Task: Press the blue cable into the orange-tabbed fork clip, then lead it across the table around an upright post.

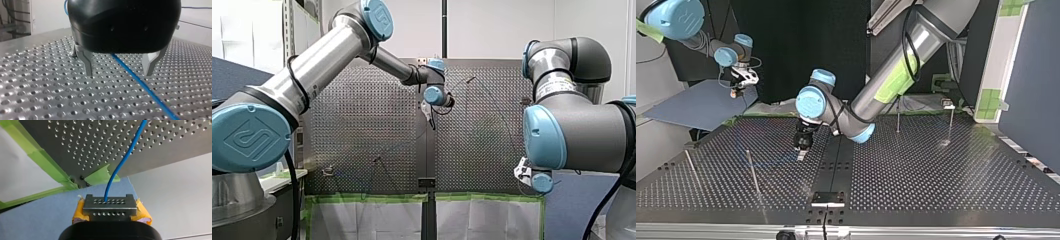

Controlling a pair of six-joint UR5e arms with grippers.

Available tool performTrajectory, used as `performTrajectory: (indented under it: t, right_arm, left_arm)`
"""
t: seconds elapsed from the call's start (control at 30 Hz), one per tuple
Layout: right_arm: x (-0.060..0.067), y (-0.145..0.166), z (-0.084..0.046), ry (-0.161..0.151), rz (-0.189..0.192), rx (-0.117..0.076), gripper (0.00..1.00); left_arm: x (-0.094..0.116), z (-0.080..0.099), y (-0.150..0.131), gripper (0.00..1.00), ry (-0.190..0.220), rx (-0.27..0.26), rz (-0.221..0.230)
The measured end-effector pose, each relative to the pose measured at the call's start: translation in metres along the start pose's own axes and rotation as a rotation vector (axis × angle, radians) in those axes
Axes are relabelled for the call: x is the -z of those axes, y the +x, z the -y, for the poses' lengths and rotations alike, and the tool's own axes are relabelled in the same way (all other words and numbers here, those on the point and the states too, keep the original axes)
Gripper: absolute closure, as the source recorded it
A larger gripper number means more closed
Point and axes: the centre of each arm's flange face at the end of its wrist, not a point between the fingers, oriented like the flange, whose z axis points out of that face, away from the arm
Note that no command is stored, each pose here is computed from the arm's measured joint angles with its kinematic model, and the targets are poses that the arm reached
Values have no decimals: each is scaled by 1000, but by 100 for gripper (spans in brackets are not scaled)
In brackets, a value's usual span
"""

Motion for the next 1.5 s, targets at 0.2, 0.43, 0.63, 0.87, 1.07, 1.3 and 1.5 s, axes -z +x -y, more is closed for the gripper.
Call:
performTrajectory:
  t: [0.2,0.43,0.63,0.87,1.07,1.3,1.5]
  right_arm:
    - [-4,3,5,33,-40,28,100]
    - [-14,7,6,99,-86,72,100]
    - [-23,-2,-4,123,-97,97,100]
    - [-25,-3,-13,114,-97,106,100]
    - [-25,-4,-14,112,-94,106,100]
    - [-24,-5,-14,111,-90,103,100]
    - [-24,-6,-14,116,-87,102,100]
  left_arm:
    - [5,-5,2,4,-49,48,-22]
    - [5,-10,0,4,-86,82,-9]
    - [6,-12,-1,4,-114,88,7]
    - [11,-13,-2,4,-169,85,24]
    - [18,-8,1,4,-203,76,18]
    - [27,0,-1,4,-229,68,20]
    - [35,13,-8,4,-214,70,23]
